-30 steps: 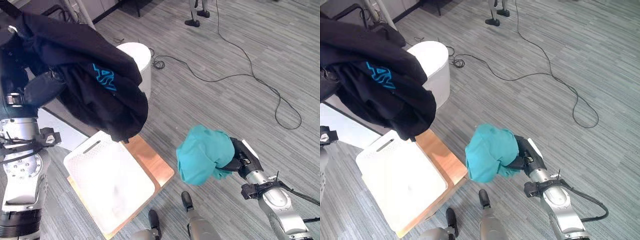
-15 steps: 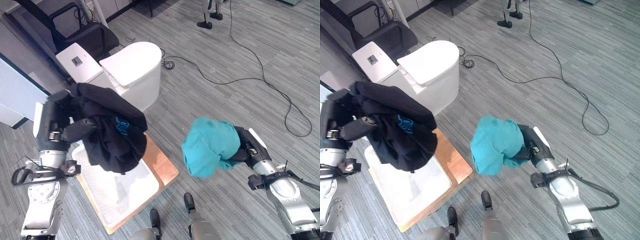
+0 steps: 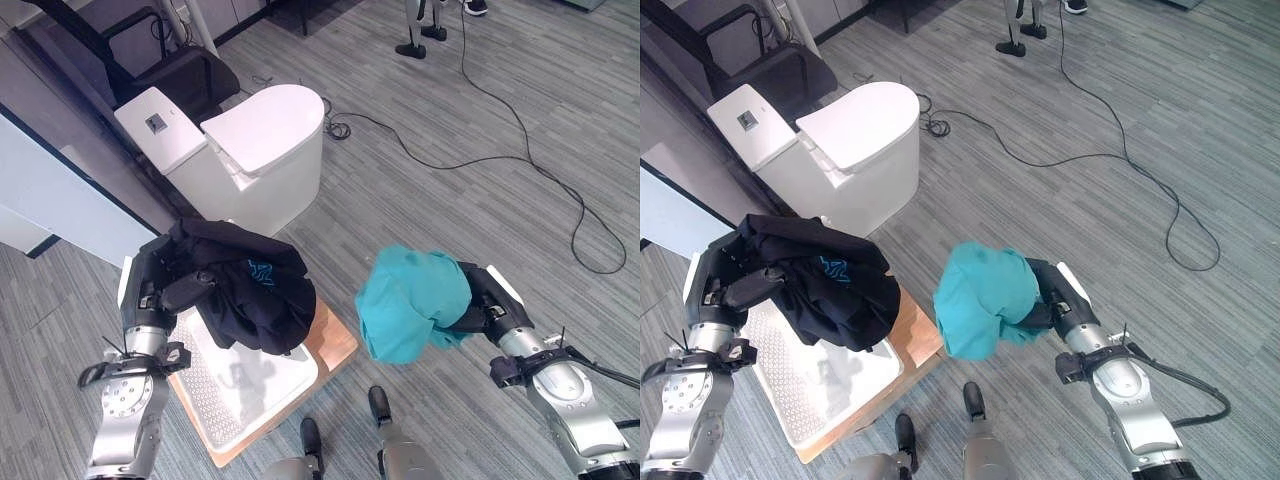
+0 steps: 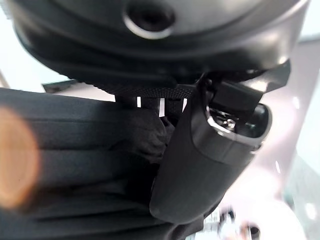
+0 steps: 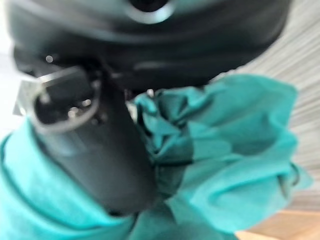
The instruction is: Pick up bed clothes into laundry basket.
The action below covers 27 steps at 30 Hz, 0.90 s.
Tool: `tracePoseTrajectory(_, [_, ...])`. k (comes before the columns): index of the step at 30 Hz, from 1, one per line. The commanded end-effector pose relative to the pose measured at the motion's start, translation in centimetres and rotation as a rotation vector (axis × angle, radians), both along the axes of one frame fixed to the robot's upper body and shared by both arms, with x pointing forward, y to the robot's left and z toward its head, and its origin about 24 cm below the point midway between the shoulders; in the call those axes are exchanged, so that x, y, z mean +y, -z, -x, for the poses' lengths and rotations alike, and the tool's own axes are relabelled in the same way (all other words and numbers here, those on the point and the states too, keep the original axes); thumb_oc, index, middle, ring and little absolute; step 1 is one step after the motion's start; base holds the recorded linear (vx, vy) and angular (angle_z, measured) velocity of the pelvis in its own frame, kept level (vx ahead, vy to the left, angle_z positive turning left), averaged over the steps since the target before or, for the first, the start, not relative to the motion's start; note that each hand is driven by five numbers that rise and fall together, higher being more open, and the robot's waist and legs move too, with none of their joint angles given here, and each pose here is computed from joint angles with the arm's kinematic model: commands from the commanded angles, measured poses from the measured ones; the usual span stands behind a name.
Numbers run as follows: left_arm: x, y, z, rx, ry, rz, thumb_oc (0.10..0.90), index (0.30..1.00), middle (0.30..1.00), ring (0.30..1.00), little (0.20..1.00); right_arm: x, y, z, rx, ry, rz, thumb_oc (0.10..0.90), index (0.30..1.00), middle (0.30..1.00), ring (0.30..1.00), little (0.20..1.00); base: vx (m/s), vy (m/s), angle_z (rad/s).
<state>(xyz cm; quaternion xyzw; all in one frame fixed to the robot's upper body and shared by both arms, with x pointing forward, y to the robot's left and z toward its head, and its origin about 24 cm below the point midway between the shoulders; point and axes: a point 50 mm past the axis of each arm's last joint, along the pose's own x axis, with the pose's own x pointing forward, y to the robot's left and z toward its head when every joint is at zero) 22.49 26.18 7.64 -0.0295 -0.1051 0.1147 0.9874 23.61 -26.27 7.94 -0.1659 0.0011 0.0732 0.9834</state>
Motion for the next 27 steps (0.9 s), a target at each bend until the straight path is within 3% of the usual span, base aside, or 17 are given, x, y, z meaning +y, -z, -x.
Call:
tracePoseTrajectory(1, [2.6,-5.8,0.4,-0.262,-0.079,-0.087,0.400,0.300,0.300,0.300,0.300,1.6,-5.2,-0.8,-0.282,-0.072,-0.023,0.400,0.300,0.300,0.300,0.300,0.00,-0.001,0.03])
tracePoseTrajectory(6, [2.4,-3.9,0.9,-0.161,-0.075,-0.120,0.400,0.300,0.300,0.300,0.300,1.8,-4.9,-0.8,-0.274,-0.077,-0.019,0.400,0.300,0.300,0.300,0.300,0.00,0.000,0.01])
tracePoseTrajectory(9, [1.4,-0.4,0.6,-0.002,-0.049,-0.099,0.400,0.300,0.300,0.300,0.300,2.5,-4.9,-1.2,-0.276,-0.094,-0.026,0.400,0.300,0.300,0.300,0.300,-0.05,0.011,0.01])
tracePoseTrajectory(13, [0.6,3.3,-0.2,0.209,0.003,-0.229,0.400,0.300,0.300,0.300,0.300,3.1,-4.9,-1.7,-0.269,-0.112,-0.009,0.400,0.300,0.300,0.300,0.300,-0.03,0.000,-0.03])
tracePoseTrajectory(15, [0.6,5.9,0.1,0.315,-0.012,-0.169,0.400,0.300,0.300,0.300,0.300,3.4,-4.9,-1.8,-0.270,-0.116,-0.021,0.400,0.300,0.300,0.300,0.300,0.00,0.006,-0.05])
tracePoseTrajectory(18, [1.9,10.7,1.7,0.527,-0.138,-0.099,0.400,0.300,0.300,0.300,0.300,3.6,-4.4,-1.8,-0.256,-0.117,-0.035,0.400,0.300,0.300,0.300,0.300,0.01,0.018,-0.22])
tracePoseTrajectory(22, [3.8,13.2,3.1,0.688,-0.241,-0.126,0.400,0.300,0.300,0.300,0.300,3.7,-3.9,-1.7,-0.235,-0.121,-0.031,0.400,0.300,0.300,0.300,0.300,0.02,0.025,-0.12])
tracePoseTrajectory(27, [4.9,11.9,3.6,0.631,-0.311,-0.136,0.400,0.300,0.300,0.300,0.300,3.5,-3.9,-1.7,-0.243,-0.108,-0.030,0.400,0.300,0.300,0.300,0.300,0.01,0.016,-0.05])
